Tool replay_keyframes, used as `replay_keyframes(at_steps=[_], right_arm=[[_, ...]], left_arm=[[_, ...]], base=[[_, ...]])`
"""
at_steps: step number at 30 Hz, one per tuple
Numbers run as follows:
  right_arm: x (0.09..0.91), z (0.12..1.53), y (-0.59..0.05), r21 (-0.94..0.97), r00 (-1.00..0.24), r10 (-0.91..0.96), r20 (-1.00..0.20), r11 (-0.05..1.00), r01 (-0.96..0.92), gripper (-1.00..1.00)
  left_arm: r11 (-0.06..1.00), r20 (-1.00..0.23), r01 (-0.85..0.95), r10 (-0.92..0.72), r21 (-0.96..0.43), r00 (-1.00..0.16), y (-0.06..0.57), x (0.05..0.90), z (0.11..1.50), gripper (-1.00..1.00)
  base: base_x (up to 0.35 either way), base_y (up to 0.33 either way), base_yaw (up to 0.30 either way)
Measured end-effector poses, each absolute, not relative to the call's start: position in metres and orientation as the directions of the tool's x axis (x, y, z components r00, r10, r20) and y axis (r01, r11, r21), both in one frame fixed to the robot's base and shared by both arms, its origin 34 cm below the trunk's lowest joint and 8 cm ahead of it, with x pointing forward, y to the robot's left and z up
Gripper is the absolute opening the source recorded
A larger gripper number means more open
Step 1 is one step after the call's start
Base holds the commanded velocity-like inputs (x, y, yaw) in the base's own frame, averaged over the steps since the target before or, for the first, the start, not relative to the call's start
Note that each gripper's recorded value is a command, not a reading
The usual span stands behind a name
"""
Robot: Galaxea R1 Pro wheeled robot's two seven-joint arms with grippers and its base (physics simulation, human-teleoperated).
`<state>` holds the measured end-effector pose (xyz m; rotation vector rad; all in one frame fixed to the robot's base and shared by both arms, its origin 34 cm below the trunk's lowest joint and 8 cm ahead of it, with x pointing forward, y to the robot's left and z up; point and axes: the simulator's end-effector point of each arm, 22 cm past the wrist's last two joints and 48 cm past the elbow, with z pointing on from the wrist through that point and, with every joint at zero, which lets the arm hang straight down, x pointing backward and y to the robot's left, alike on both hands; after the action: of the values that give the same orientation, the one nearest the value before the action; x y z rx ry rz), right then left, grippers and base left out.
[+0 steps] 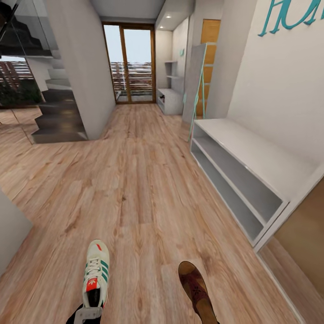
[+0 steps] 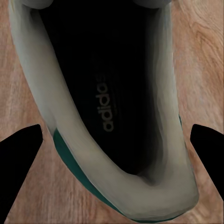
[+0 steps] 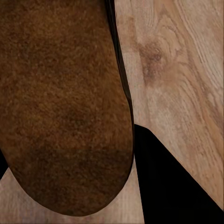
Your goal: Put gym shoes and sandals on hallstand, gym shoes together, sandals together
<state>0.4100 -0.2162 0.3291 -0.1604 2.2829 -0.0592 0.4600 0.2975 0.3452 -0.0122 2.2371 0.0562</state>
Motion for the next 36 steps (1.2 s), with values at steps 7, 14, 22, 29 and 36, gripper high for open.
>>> replay_keyframes(at_steps=[7,14,22,29,36], right_arm=[[0.411,0.329,-0.218,-0.094,-0.649,-0.135,-0.748,0.991,-0.098,-1.00],[0.419,0.335,-0.217,-0.091,-0.633,-0.134,-0.762,0.991,-0.100,-1.00],[0.425,0.340,-0.217,-0.091,-0.621,-0.129,-0.773,0.992,-0.092,-1.00],[0.428,0.343,-0.217,-0.091,-0.614,-0.126,-0.779,0.992,-0.088,-1.00],[0.435,0.349,-0.213,-0.088,-0.595,-0.128,-0.793,0.992,-0.095,-1.00]], left_arm=[[0.999,-0.787,-0.032,0.009,0.037,-0.617,0.298,0.461,0.346,-1.00],[0.999,-0.786,-0.033,0.007,0.035,-0.618,0.297,0.460,0.345,-1.00],[0.999,-0.790,-0.033,0.007,0.034,-0.613,0.297,0.462,0.348,-1.00],[0.999,-0.797,-0.035,0.006,0.034,-0.604,0.297,0.465,0.352,-1.00],[0.999,-0.804,-0.037,0.005,0.034,-0.595,0.298,0.468,0.356,-1.00]], base=[[0.276,0.181,0.000],[0.313,0.087,0.000],[0.337,0.005,0.000],[0.338,0.000,0.000],[0.339,0.000,0.000]])
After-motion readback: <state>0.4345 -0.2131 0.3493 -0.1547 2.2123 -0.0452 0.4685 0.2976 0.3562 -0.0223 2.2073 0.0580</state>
